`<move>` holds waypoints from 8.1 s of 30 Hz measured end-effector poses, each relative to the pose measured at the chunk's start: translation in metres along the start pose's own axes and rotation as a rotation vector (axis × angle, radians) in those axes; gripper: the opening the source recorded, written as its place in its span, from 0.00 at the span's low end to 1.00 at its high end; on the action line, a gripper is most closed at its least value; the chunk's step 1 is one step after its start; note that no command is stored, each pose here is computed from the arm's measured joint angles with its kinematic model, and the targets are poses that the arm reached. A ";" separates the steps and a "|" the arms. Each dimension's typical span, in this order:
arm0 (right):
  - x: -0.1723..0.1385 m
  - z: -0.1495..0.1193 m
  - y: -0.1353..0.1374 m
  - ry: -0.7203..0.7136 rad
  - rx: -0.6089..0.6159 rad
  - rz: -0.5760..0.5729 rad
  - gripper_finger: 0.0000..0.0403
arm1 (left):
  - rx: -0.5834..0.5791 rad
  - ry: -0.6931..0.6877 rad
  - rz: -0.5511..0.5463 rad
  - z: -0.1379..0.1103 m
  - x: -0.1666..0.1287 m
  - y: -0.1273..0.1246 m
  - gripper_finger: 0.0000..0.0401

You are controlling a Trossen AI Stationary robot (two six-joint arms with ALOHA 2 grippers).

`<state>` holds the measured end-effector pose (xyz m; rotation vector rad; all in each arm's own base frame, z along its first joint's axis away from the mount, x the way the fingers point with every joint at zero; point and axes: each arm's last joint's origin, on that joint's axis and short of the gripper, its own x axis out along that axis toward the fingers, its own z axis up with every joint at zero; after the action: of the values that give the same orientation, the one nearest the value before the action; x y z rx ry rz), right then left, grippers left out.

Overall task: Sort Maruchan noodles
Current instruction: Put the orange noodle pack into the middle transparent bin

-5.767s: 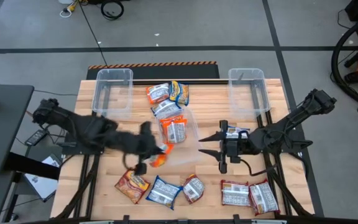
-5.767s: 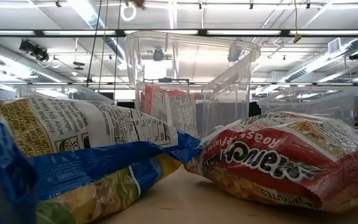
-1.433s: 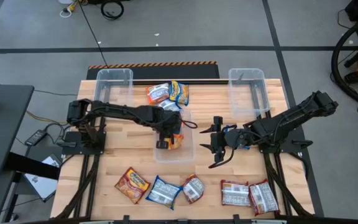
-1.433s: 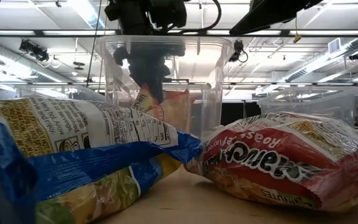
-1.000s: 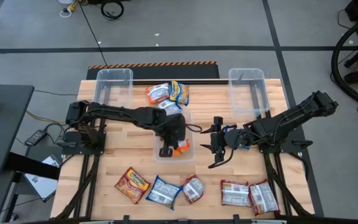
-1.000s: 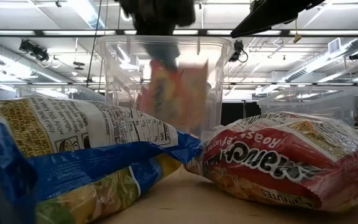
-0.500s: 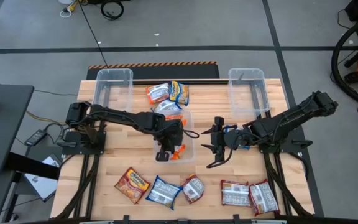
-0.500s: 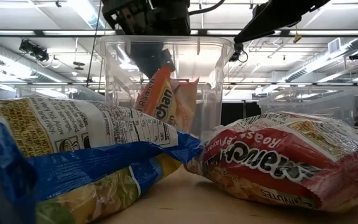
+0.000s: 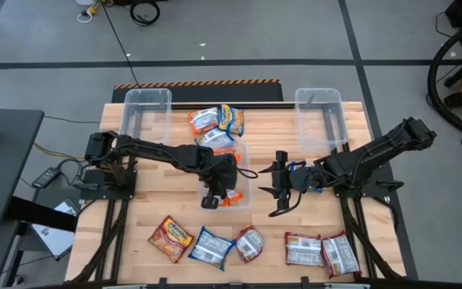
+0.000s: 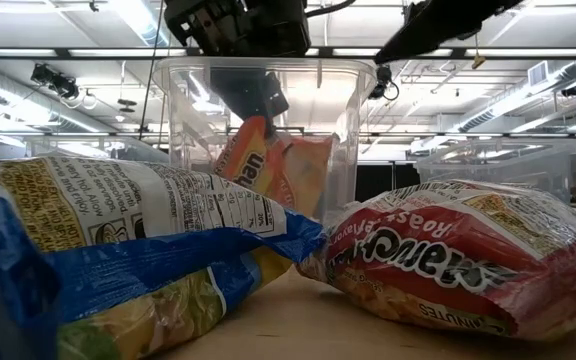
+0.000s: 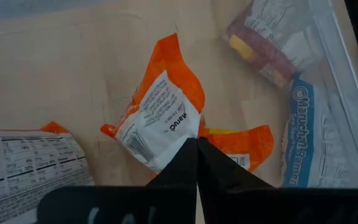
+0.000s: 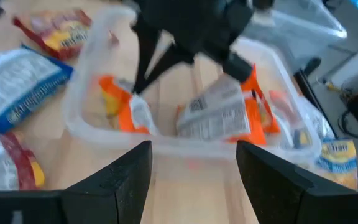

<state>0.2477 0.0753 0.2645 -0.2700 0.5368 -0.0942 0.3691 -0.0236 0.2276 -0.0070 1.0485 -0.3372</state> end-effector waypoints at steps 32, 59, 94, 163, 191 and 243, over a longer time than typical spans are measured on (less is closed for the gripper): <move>0.046 0.032 -0.026 -0.157 0.037 0.041 0.60 | -0.116 -0.105 0.013 0.002 -0.088 0.031 0.10; -0.006 0.019 -0.041 0.021 0.300 -0.104 0.60 | -0.127 0.102 0.055 0.002 0.009 0.036 0.42; -0.012 0.009 -0.025 0.124 0.480 -0.056 0.60 | 0.451 0.235 -0.129 0.018 0.049 0.030 0.49; -0.023 0.045 -0.029 -0.227 0.169 -0.001 0.60 | 0.151 0.206 -0.162 0.032 -0.075 0.054 0.00; 0.017 0.032 0.000 0.038 -1.034 -0.262 0.51 | -0.475 -0.337 -0.387 0.069 -0.119 0.092 0.00; -0.054 0.005 -0.004 0.113 0.033 -0.140 0.03 | 0.028 0.220 0.043 0.042 -0.016 0.079 0.44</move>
<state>0.2041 0.0812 0.2957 -0.2710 0.6275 -0.2549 0.4190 0.0494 0.2500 0.0795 1.2596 -0.3188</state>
